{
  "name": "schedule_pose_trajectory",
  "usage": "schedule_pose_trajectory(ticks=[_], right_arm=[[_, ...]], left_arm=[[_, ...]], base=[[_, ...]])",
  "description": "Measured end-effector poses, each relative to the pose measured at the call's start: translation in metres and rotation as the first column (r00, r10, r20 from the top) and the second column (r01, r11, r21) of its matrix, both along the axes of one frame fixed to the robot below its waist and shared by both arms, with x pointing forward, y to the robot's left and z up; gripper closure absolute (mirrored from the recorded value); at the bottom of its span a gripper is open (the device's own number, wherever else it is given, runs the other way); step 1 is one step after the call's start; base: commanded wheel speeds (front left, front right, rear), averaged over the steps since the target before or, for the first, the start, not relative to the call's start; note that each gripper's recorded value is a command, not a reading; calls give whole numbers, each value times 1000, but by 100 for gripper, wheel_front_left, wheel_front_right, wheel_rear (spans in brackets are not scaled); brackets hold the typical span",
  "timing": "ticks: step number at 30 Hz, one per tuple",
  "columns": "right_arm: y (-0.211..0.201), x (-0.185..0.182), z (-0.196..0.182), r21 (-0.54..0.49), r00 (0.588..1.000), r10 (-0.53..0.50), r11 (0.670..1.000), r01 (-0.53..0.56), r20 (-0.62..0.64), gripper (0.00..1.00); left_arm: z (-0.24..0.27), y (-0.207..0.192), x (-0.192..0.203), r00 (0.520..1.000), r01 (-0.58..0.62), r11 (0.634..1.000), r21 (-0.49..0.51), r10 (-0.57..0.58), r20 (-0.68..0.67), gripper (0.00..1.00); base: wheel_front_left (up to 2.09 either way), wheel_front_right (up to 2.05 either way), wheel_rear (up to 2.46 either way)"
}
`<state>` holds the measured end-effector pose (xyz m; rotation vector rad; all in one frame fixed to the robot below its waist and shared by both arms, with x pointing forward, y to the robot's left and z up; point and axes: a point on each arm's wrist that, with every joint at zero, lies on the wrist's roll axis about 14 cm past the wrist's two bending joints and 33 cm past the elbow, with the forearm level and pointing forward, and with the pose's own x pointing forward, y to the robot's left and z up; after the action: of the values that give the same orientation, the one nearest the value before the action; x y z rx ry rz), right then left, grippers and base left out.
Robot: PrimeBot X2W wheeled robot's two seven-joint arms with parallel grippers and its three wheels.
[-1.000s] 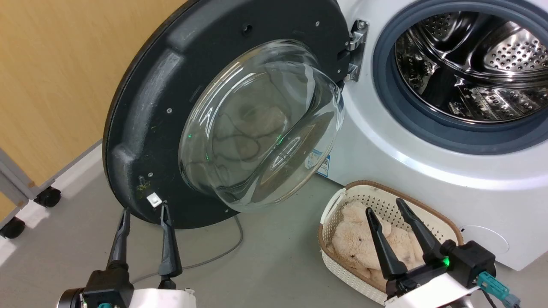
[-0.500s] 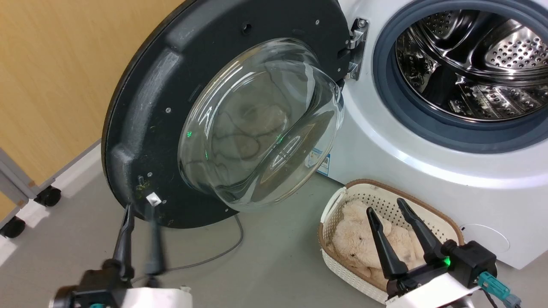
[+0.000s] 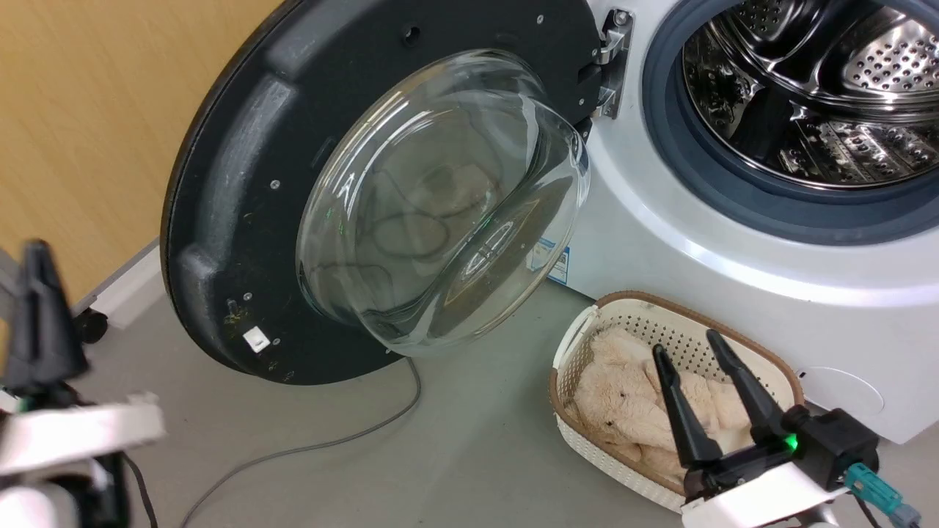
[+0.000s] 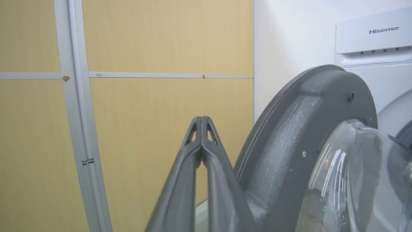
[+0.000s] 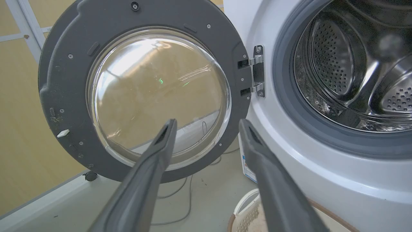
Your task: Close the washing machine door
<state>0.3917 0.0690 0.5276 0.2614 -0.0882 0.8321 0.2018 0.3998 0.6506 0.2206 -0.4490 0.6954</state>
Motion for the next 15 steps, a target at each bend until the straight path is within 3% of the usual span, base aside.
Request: schedule_pose_trajectory(ticks=[5, 9, 11, 15], right_arm=[[-4, 0, -3, -2, 1000, -11, 1000, 11, -7, 0], [-5, 0, -6, 0, 1000, -15, 1000, 15, -12, 0], [-8, 0, -8, -1, 1000, -24, 1000, 24, -20, 0], [-15, 3, -14, -8, 999, -41, 999, 41, -31, 0]], left_arm=[[-14, 48, -6, 999, -25, 989, -142, 29, 24, 100], [-31, 82, -1, 997, -12, 942, -336, 39, 73, 100], [-47, 93, 4, 995, 4, 893, -450, 40, 88, 100], [-86, 104, 18, 988, 71, 713, -697, 43, 145, 100]], base=[[0, 0, 0], [0, 0, 0], [0, 0, 0], [0, 0, 0]])
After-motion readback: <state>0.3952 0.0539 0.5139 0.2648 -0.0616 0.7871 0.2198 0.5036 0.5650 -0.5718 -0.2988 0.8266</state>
